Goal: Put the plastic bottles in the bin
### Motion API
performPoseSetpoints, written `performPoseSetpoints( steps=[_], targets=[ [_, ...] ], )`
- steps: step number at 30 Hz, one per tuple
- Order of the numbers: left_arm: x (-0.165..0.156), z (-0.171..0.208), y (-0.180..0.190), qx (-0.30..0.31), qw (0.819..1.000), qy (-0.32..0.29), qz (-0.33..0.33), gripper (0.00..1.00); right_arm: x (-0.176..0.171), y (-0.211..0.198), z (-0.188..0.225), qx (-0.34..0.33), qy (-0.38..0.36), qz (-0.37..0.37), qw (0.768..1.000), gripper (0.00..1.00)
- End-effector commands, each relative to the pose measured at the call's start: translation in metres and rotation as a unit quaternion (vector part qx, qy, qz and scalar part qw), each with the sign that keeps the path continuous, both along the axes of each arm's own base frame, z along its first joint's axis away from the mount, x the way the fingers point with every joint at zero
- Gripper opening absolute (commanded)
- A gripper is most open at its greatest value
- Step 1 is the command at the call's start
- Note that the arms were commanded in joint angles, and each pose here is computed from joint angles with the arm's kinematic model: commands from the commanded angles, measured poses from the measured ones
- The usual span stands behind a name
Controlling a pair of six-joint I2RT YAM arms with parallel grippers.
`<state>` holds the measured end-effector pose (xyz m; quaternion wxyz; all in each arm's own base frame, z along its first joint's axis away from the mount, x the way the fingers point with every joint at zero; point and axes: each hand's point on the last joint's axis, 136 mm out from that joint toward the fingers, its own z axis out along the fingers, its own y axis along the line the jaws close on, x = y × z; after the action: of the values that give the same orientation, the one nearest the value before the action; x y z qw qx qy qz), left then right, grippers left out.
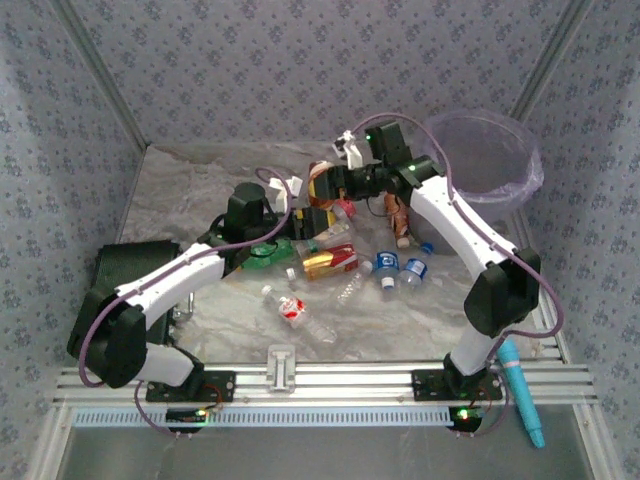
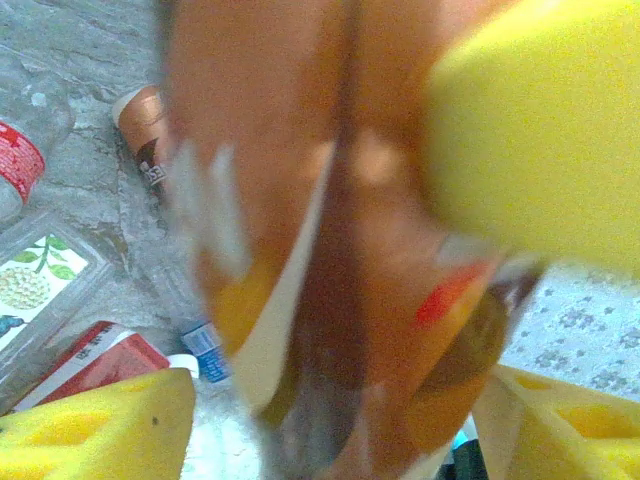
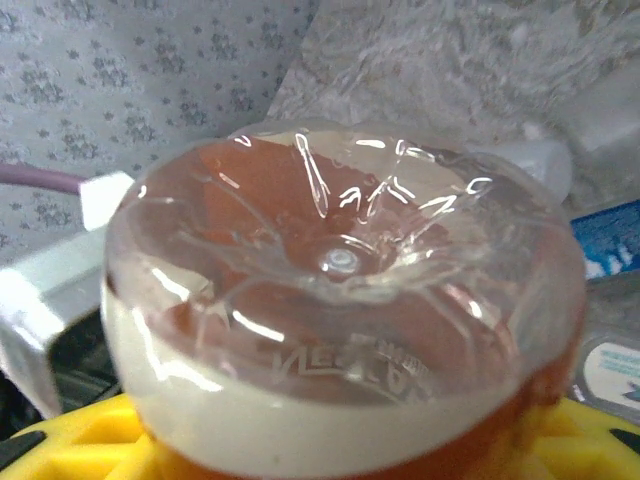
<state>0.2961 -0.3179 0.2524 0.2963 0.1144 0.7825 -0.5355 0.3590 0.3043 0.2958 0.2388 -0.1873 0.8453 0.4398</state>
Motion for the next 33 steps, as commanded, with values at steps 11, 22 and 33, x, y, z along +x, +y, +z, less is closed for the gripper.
performPoseSetpoints(
  steps=[11, 22, 33],
  targets=[
    [-0.005, -0.048, 0.062, 0.156, 0.981, 0.058, 0.102, 1.00, 0.036, -0.156, 0.086, -0.102, -0.118, -0.183, 0.971, 0.38],
    [-0.018, -0.080, 0.141, 0.232, 0.942, 0.108, 0.214, 0.98, 0.072, -0.320, 0.095, -0.212, -0.107, -0.392, 0.889, 0.32],
    [-0.024, -0.085, 0.146, 0.239, 0.939, 0.113, 0.218, 0.98, 0.107, -0.374, 0.001, -0.353, 0.007, -0.398, 0.847, 0.29]
  ],
)
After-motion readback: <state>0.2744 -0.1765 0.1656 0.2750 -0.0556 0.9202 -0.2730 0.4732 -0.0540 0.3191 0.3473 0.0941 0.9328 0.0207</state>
